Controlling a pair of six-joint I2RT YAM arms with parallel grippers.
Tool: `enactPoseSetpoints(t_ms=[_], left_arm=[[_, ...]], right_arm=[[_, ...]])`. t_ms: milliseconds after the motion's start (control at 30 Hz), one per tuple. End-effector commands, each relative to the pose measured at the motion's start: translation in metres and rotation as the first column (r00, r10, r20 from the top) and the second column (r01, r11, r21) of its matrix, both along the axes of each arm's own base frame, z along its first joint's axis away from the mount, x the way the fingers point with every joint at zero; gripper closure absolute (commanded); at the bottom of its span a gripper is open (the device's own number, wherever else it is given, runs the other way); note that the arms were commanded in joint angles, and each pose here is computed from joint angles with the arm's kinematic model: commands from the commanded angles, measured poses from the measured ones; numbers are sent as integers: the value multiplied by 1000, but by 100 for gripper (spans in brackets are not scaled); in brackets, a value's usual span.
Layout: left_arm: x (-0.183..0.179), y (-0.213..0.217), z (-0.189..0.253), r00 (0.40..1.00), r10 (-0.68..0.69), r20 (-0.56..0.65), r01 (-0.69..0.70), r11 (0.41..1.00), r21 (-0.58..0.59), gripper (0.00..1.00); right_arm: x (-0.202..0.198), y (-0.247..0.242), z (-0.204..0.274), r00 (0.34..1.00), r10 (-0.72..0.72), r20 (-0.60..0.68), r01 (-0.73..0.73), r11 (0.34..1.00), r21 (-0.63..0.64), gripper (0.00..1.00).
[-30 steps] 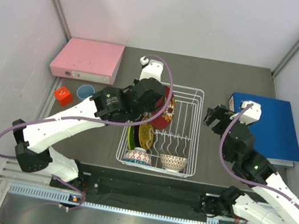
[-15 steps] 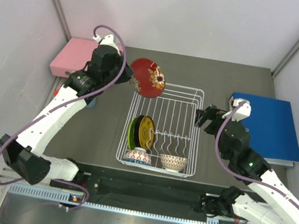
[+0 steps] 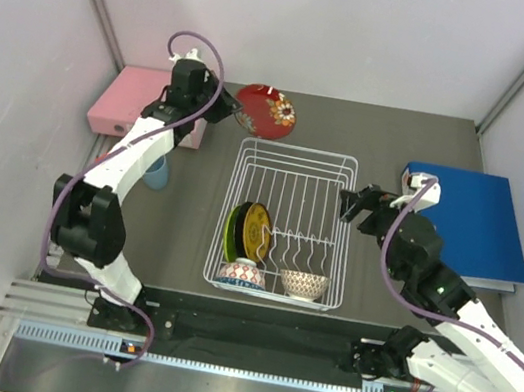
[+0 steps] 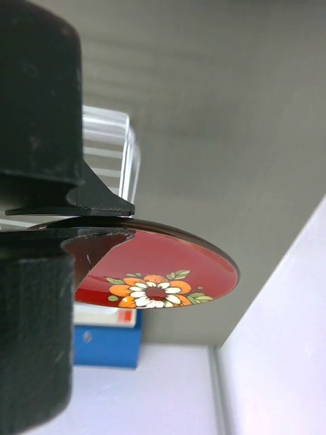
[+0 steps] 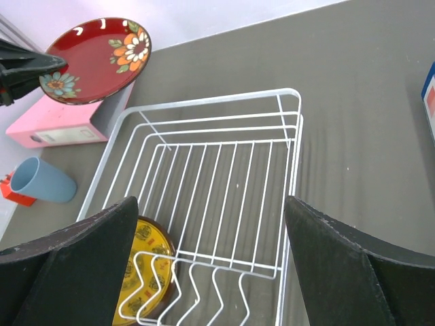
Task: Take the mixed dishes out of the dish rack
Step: Place the plate at the center of the board.
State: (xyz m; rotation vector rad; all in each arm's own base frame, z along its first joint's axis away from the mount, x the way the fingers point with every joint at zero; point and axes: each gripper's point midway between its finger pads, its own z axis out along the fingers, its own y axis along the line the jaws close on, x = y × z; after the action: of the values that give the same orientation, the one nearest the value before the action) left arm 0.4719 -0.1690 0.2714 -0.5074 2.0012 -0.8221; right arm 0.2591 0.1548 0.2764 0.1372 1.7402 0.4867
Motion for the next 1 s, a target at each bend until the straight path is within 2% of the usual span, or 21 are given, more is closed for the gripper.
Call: enactPoseSetpoints(t_ms=[0, 300, 467, 533, 567, 600, 667, 700, 767, 800, 833, 900, 967], left_arm=[[32, 25, 49, 985, 63, 159, -55, 997, -57, 100], [75, 44, 24, 990, 74, 119, -58, 990, -132, 100], [67, 45, 24, 989, 66, 129, -51, 991, -120, 100], [55, 53, 36, 985, 83, 151, -73, 995, -68, 100], [45, 58, 25, 990, 93, 105, -90, 995, -34, 100], [33, 69, 39, 983, 126, 137, -129, 992, 9, 100], [11, 81, 27, 981, 165, 101, -171, 983, 62, 100], [-10, 90, 42, 973, 196, 123, -206, 976, 76, 100], [-36, 108, 23, 953, 289, 85, -297, 949, 105, 100], [-59, 113, 43, 940, 317, 122, -329, 941, 86, 100], [-73, 121, 35, 930, 352, 100, -363, 924, 123, 100], [-101, 123, 39, 927, 353, 131, -372, 911, 180, 100], [-115, 130, 35, 921, 368, 128, -389, 894, 224, 100]], right_arm=[[1, -1, 5, 1000, 1, 30, -2, 1000, 31, 12], [5, 10, -7, 999, 37, 9, -38, 999, 19, 12], [4, 5, -11, 1000, 23, 6, -23, 1000, 13, 12], [5, 6, -12, 1000, 22, 5, -22, 1000, 15, 12], [5, 5, -14, 1000, 19, 1, -19, 1000, 13, 12], [6, 6, -16, 1000, 20, -3, -20, 1000, 10, 12], [7, 8, -21, 1000, 22, -11, -22, 1000, 3, 13], [8, 9, -21, 1000, 23, -11, -23, 1000, 6, 13], [9, 11, -25, 999, 32, -20, -31, 999, 4, 12], [9, 14, -27, 999, 39, -24, -38, 999, 6, 12], [9, 17, -27, 998, 51, -28, -51, 999, 12, 13], [9, 20, -28, 998, 65, -27, -65, 998, 16, 13], [9, 25, -29, 996, 84, -27, -84, 996, 22, 13]])
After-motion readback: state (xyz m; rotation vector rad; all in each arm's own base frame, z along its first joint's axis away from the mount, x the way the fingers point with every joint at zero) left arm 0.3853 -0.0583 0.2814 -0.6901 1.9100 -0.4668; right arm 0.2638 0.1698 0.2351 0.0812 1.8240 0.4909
